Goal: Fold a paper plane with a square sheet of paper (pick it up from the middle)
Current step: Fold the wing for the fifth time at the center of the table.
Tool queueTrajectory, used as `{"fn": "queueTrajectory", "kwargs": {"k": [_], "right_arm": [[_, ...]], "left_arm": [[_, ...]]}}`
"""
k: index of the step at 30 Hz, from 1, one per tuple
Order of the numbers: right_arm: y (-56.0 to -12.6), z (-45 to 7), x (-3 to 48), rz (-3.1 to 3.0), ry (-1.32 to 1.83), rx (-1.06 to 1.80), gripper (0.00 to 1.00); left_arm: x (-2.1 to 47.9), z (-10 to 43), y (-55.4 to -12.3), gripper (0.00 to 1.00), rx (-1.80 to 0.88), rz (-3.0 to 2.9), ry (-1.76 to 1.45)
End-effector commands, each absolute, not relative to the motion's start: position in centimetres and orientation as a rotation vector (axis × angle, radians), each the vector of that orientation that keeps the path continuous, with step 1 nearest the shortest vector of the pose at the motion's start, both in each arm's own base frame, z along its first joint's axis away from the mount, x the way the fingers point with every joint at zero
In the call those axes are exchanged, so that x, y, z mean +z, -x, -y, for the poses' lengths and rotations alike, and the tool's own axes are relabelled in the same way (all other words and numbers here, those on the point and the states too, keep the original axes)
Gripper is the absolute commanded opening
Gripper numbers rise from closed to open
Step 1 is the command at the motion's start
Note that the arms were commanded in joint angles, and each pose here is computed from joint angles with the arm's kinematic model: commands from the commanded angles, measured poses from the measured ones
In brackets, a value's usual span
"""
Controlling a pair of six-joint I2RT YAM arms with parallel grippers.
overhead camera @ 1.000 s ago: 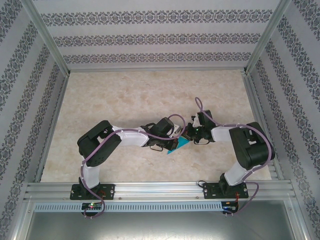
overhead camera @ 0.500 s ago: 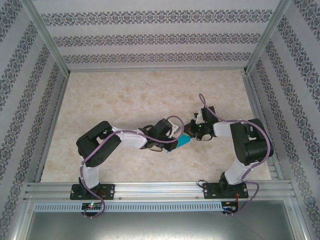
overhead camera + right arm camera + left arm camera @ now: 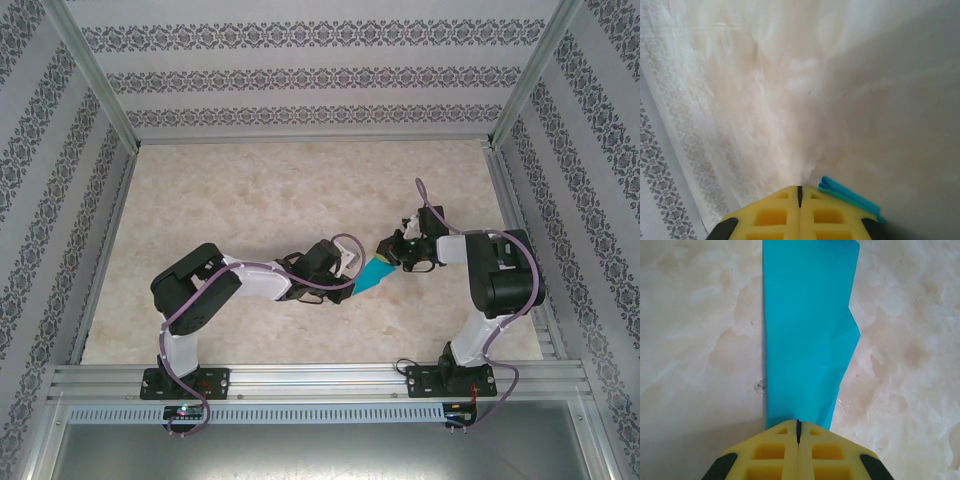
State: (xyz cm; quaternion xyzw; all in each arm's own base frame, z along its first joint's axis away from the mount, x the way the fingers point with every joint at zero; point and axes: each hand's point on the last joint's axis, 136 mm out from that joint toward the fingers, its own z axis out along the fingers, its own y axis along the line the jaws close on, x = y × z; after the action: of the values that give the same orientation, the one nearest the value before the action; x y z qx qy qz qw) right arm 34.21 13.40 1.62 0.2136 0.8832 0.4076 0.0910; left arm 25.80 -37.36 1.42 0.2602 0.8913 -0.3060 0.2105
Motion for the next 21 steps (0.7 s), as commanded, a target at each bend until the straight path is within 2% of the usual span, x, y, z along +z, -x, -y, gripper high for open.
{"fn": "queueTrajectory", "kwargs": {"k": [1, 8, 14, 21], "right_arm": [[-37.7, -10.0, 1.1, -2.542, -0.707, 1.023, 0.01], [-38.9, -9.6, 1.3, -2.515, -0.721, 1.057, 0.01], [-38.9, -9.5, 4.0, -2.493, -0.66, 1.049, 0.02], [-34.8, -10.6, 6.3, -2.533, -0.577, 1.076, 0.15]], "left_arm": [[-7.2, 28.2, -18.8, 0.0, -0.517, -2.947, -0.759], [-6.8, 28.6, -18.7, 0.0, -0.55, -2.943, -0.747], [-5.9, 29.7, -19.3, 0.0, -0.598, -2.914, -0.733], [-3.7, 31.9, -20.7, 0.0, -0.681, -2.854, -0.711]]}}
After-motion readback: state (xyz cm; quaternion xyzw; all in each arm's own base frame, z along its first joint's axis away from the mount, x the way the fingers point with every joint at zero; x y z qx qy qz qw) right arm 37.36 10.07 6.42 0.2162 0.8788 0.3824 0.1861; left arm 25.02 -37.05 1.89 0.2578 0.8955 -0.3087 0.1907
